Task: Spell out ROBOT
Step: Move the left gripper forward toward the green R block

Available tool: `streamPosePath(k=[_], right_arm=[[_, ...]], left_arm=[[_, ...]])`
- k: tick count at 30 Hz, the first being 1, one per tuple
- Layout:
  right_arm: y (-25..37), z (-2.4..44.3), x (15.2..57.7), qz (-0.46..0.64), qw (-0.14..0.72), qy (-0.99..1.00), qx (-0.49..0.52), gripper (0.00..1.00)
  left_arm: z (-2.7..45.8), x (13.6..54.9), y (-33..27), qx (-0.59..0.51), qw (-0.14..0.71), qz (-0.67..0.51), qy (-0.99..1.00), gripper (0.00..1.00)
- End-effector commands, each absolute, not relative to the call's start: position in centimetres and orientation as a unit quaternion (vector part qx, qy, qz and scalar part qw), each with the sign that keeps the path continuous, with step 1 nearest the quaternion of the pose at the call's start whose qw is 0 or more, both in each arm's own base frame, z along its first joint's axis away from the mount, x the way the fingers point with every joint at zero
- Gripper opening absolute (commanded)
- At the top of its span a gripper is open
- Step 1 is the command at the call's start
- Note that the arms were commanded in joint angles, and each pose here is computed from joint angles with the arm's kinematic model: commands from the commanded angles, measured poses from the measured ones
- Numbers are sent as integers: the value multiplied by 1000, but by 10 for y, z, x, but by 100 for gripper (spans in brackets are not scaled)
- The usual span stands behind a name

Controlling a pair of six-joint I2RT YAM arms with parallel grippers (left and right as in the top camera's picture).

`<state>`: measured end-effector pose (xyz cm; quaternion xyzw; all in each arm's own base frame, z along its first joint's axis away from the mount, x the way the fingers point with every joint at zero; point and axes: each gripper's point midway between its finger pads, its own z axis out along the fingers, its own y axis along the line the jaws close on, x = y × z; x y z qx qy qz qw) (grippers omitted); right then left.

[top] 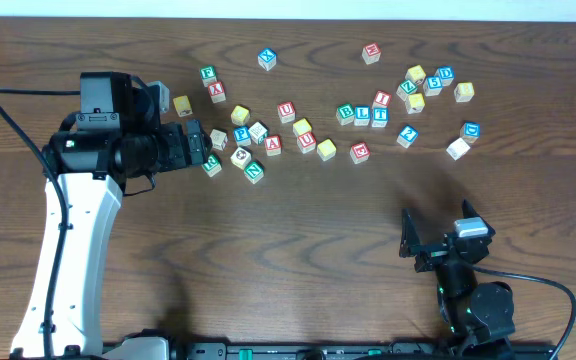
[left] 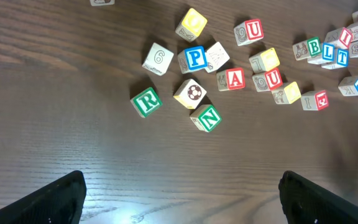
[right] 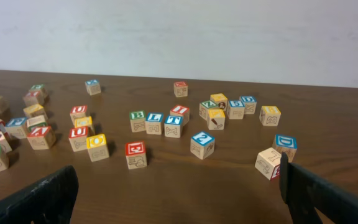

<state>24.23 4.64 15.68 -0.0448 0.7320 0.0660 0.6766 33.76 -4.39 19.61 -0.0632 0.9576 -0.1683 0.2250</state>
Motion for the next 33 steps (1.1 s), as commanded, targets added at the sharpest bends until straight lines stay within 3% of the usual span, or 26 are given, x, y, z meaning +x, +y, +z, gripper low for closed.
streamPosePath(k=[1,9,11,16,33], right_arm=[[45,155,243,62,675,734,-46,99],[45,155,243,62,675,734,-46,99],[45,155,243,62,675,734,-46,99],[45,155,243,62,675,734,-46,99],[45,155,243,62,675,734,-46,99]], left_arm=[[207,342,-44,-67,236,-174,954,98],[208,347,-43,-78,243,-175,951,98],[203,349,-27,-146,240,-142,949,97],[195,351,-19,-195,228,-128,945,94],[122,372,-27,-264,118,-84,953,89]])
